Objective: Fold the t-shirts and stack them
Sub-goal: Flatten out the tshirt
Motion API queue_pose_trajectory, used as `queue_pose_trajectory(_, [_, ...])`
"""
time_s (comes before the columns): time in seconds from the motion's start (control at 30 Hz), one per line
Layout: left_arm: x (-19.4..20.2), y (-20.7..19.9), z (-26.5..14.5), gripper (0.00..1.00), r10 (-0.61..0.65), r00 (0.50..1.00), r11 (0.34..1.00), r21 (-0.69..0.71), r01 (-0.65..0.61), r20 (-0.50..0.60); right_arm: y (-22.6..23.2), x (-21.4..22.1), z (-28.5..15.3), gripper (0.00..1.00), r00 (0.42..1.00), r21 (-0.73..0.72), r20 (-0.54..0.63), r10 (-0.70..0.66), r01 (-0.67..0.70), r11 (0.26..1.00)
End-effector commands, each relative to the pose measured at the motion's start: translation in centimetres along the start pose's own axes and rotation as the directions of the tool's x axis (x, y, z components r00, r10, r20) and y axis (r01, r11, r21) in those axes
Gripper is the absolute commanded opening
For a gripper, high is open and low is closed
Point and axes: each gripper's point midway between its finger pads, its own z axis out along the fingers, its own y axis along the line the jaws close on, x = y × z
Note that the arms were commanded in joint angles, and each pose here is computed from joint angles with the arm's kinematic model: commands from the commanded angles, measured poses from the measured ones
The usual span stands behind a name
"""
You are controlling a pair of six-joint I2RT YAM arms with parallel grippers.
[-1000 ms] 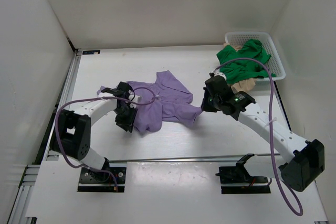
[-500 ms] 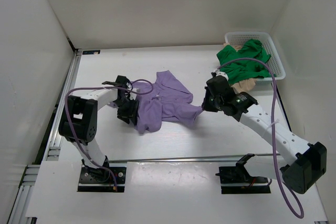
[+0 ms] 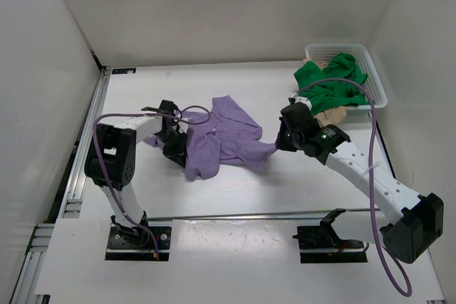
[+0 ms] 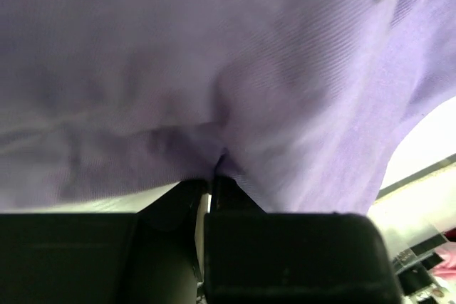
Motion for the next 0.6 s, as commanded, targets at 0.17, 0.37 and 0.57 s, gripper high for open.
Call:
queue_pose_trajectory(0.17, [-9.2,7.8,-15.2,0.1,-0.156,0.92,0.971,-0.114,0.21,0.36,-1.9,-10.3,-3.1,0.0,0.978,0.033,0.209,0.014,-0.022,0.999])
queue_pose_trajectory(0.37, [-13.3,10.3,-31.4,0.1,-0.181,0.791,0.942,-0.129,0.31,0.584,-1.4,-23.9,-11.3,0.0,0.871,-0.076,0.485,0.076,-0.045,0.996])
queue_pose_trajectory(0.57, [-6.8,7.6,-27.5,0.14,-0.178,0.831,0.938,-0.163,0.305,0.527,0.7,-21.2,-11.4,0.0,0.892,-0.199,0.441,0.098,-0.009,0.98])
